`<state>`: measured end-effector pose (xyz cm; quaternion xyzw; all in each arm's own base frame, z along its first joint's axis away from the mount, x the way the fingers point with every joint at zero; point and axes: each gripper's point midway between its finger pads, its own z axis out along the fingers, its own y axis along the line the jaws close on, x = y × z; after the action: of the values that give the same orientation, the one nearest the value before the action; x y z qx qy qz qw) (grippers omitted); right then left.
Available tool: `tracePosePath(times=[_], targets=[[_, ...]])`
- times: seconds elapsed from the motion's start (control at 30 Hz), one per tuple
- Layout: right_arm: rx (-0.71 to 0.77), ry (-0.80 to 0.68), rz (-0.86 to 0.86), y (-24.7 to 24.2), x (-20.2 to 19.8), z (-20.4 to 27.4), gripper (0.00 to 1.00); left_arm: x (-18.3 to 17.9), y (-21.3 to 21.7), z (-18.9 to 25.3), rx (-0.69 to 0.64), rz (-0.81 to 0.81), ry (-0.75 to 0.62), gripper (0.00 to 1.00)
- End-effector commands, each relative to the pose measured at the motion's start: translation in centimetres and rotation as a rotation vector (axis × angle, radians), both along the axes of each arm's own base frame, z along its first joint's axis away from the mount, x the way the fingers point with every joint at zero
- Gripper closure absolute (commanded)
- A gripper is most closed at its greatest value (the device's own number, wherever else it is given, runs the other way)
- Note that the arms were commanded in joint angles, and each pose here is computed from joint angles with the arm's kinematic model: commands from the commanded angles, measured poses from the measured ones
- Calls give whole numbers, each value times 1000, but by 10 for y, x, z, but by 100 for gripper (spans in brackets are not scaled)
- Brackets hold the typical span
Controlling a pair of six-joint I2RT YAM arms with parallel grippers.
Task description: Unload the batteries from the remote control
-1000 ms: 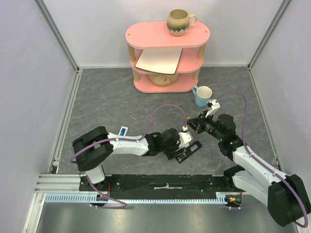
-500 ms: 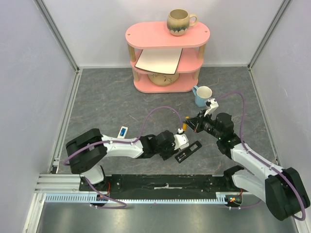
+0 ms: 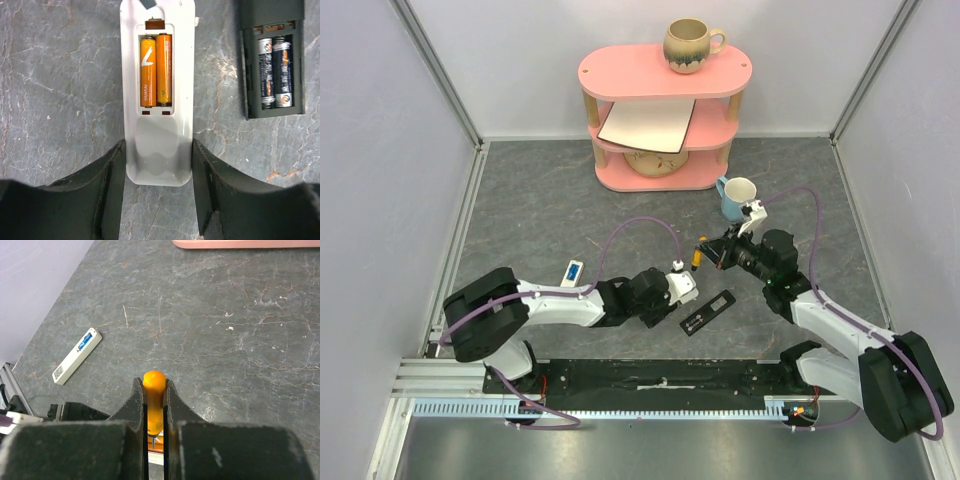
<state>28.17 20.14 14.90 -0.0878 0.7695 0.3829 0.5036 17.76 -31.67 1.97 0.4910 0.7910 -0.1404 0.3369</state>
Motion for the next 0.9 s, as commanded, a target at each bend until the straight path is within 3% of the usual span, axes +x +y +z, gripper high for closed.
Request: tracePosePath(times=[0.0, 0.2, 0.37, 0.53, 0.6, 0.73, 0.87], targets=[[44, -82, 7, 7, 15, 26, 100, 9, 7, 6, -41, 84, 20, 52], [70, -103, -8, 10, 16, 24, 100, 9, 5, 2, -39, 86, 40, 50], [31, -141, -64, 14, 14, 24, 100, 10, 6, 3, -43, 96, 40, 24], [23, -155, -162, 2, 17, 22, 100, 12, 10, 5, -63, 118, 55, 19], [21, -154, -174, -1, 15, 19, 100, 14, 11, 6, -76, 121, 63, 20], [16, -157, -190, -5, 14, 16, 100, 10, 8, 6, -89, 100, 87, 41], [13, -152, -184, -4, 14, 11, 100, 10, 8, 5, -85, 101, 93, 53]])
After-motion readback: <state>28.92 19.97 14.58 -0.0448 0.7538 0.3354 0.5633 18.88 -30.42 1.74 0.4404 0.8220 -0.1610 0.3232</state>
